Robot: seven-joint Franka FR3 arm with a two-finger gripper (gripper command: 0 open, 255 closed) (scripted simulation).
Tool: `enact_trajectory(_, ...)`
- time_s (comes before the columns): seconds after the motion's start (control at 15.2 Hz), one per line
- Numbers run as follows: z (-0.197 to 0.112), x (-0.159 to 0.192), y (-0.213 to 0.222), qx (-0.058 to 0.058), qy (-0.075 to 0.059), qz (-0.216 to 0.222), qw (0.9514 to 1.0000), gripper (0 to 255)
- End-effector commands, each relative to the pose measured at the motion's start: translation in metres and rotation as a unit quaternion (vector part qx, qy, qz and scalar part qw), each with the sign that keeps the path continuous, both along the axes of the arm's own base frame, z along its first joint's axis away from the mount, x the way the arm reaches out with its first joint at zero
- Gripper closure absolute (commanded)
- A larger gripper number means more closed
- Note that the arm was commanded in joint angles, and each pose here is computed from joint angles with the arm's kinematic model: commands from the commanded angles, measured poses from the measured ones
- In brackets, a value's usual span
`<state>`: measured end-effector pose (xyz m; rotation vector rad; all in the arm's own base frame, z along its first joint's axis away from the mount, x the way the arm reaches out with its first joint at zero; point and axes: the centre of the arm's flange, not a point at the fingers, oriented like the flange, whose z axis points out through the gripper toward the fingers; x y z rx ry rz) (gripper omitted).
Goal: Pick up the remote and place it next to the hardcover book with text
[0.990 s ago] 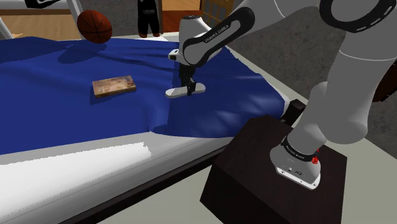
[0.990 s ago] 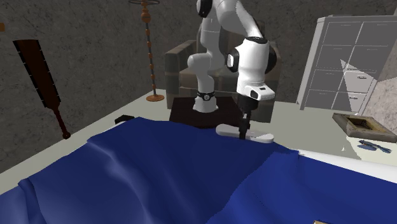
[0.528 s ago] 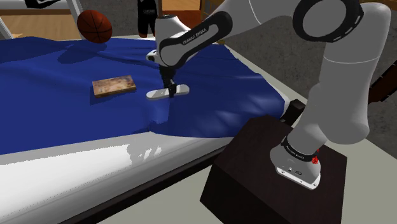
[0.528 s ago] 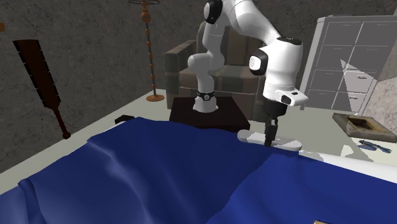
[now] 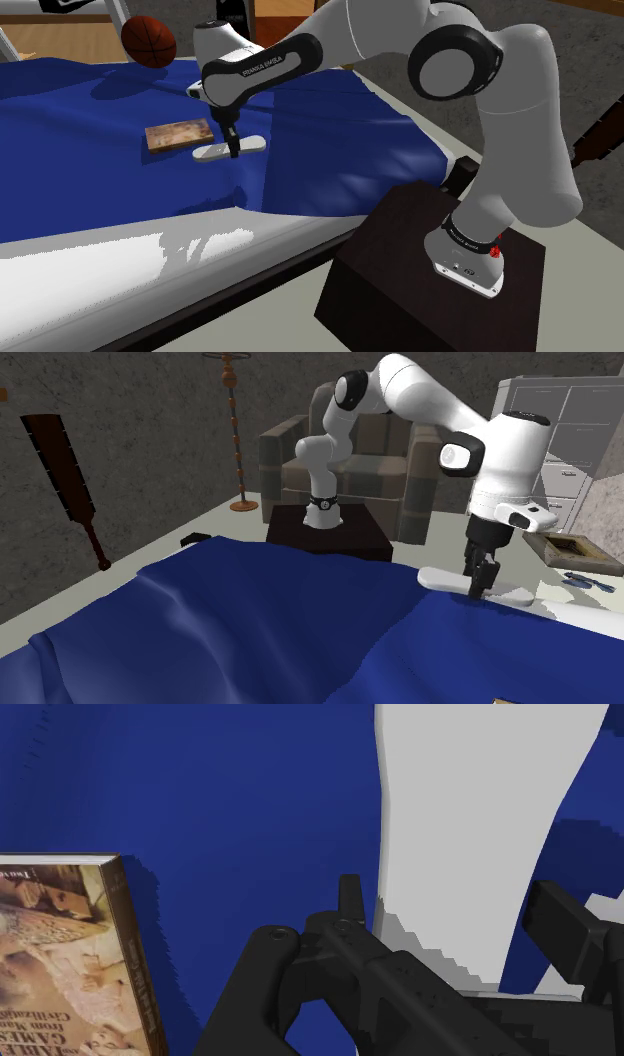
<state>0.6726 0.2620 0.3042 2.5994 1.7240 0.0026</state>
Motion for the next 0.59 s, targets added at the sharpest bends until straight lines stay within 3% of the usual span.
enact_trajectory(0.0,0.001,0.014,0.025,0.0,0.0,0.0,1.0,255)
enact_trajectory(0.53,-0.041,0.014,0.025,0.0,0.0,0.0,1.0,255)
